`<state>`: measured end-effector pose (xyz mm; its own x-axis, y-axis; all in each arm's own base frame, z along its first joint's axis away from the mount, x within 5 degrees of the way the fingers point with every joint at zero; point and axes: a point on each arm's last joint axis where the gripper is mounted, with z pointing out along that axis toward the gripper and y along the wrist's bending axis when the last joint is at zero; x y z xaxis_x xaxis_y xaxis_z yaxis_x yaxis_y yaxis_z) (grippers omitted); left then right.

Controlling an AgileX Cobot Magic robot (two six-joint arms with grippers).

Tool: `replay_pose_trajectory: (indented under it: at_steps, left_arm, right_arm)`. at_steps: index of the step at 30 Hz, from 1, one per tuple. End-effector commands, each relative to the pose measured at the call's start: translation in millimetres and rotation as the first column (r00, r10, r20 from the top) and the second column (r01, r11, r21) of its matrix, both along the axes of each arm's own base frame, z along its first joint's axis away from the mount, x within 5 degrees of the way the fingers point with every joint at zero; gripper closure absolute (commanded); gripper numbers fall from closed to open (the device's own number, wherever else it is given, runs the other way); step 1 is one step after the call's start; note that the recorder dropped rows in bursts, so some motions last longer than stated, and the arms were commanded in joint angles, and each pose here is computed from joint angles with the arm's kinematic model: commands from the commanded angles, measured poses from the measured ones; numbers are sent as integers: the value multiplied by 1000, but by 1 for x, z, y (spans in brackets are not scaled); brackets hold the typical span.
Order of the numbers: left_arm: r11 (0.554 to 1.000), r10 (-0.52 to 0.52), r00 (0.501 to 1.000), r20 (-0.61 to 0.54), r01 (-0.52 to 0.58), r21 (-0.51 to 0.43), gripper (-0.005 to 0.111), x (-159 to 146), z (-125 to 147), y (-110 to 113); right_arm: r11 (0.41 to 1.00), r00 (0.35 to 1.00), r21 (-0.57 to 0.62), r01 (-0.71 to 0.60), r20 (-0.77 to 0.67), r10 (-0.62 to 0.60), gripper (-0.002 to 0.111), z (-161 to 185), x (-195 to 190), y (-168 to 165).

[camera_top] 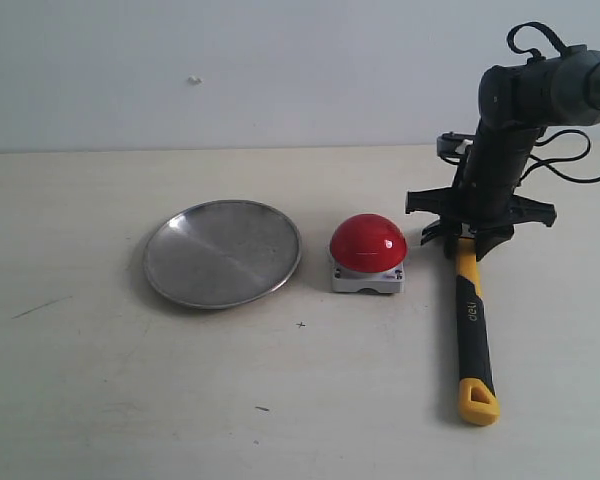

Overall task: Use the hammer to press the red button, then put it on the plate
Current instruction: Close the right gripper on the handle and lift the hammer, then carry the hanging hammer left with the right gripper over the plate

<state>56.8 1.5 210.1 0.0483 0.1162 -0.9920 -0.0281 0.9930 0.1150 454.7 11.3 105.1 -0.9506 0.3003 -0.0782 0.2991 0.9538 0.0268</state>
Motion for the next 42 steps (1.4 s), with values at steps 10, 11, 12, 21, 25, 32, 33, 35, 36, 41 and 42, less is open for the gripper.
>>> replay_pose_trajectory:
  at_steps: [10, 11, 12, 21, 25, 32, 33, 35, 36, 41, 42]
  left_arm:
    - [1000, 1, 1000, 7, -1, -8, 107, -1, 0, 0]
    - [1000, 1, 1000, 7, -1, -8, 107, -1, 0, 0]
    - [1000, 1, 1000, 7, -1, -8, 107, -1, 0, 0]
    - [1000, 1, 1000, 7, -1, -8, 107, -1, 0, 0]
    - [1000, 1, 1000, 7, -1, -8, 107, -1, 0, 0]
    - [1000, 1, 1000, 7, -1, -8, 107, -1, 0, 0]
    - [1000, 1, 1000, 7, -1, -8, 107, -1, 0, 0]
    - [1000, 1, 1000, 7, -1, -8, 107, -1, 0, 0]
    - [1000, 1, 1000, 7, -1, -8, 107, -1, 0, 0]
    - [1000, 1, 1000, 5, -1, -8, 107, -1, 0, 0]
    - [1000, 1, 1000, 5, -1, -8, 107, -1, 0, 0]
  right_arm:
    - [981, 977, -32, -193, -97, 190, 108, -19, -8, -4]
    - [979, 976, -36, -200, -96, 196, 108, -16, -8, -5]
    - [978, 975, -36, -207, -92, 203, 108, -13, -8, -5]
    - [972, 972, 27, -234, 36, 233, 108, 24, -24, -12]
    - [957, 969, 161, -242, 85, 231, 108, 33, -40, -25]
    - [921, 962, 311, -233, 212, 172, 108, 53, -68, -48]
    - [915, 959, 330, -231, 234, 158, 108, 57, -71, -51]
    - [892, 949, 380, -245, 282, 140, 108, 66, -77, -53]
    - [882, 942, 394, -260, 304, 142, 108, 71, -80, -53]
    - [834, 908, 463, -298, 406, 99, 108, 94, -92, -48]
    - [825, 902, 476, -306, 423, 91, 108, 97, -94, -46]
